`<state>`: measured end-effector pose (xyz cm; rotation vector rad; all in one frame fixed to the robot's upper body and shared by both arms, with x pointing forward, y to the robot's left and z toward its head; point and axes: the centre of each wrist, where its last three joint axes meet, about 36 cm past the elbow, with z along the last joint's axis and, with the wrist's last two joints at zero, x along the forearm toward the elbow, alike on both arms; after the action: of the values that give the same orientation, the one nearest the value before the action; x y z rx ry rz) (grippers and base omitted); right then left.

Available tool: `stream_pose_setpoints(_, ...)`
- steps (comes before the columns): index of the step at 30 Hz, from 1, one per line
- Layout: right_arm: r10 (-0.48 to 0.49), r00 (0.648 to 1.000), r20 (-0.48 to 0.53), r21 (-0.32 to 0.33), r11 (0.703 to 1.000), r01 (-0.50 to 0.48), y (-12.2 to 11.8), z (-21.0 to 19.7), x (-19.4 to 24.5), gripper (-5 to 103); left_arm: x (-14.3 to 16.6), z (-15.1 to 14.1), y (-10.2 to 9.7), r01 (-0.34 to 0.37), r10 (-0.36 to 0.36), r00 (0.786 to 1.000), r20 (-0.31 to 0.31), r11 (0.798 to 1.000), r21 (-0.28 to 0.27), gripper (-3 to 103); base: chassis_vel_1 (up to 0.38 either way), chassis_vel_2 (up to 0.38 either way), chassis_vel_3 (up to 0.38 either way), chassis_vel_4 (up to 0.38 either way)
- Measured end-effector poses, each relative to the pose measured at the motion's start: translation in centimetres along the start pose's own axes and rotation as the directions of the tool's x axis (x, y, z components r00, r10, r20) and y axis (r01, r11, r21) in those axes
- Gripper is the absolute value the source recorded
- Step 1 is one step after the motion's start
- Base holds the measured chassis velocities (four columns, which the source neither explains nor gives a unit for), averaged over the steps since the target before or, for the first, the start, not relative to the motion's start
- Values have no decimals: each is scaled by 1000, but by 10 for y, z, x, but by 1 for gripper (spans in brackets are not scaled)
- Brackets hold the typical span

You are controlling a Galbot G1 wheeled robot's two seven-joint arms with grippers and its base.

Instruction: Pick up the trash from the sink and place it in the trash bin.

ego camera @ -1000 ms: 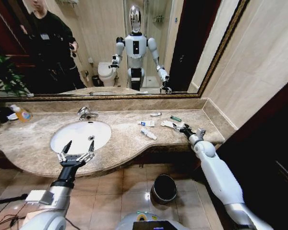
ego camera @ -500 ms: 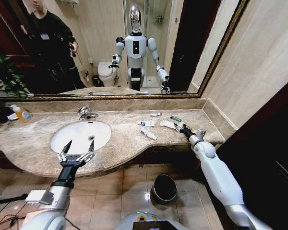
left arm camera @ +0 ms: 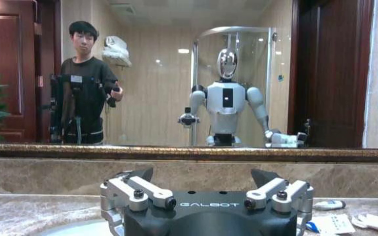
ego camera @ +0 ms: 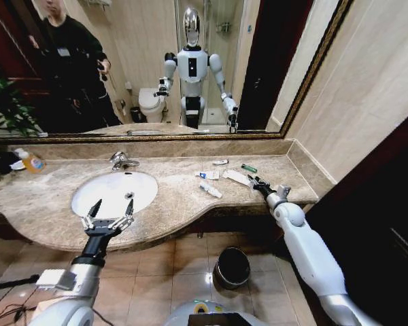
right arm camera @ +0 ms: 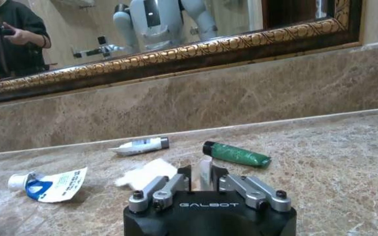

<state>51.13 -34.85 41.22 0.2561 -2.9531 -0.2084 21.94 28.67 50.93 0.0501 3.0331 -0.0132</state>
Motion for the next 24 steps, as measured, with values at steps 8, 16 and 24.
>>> stream_pose_setpoints(8,0,1000,6,2,1000,0,4,-1,5,1,0,0,0,0,0,1000,0,1000,0,100,0,0,0,0)
stream_pose_setpoints(16,-7,999,31,13,1000,7,13,-11,16,0,0,0,0,0,0,1000,0,1000,0,100,0,0,0,0)
stream_pose_setpoints(24,-27,998,65,23,999,25,28,-30,45,0,0,0,0,0,0,1000,0,1000,0,100,0,0,0,0)
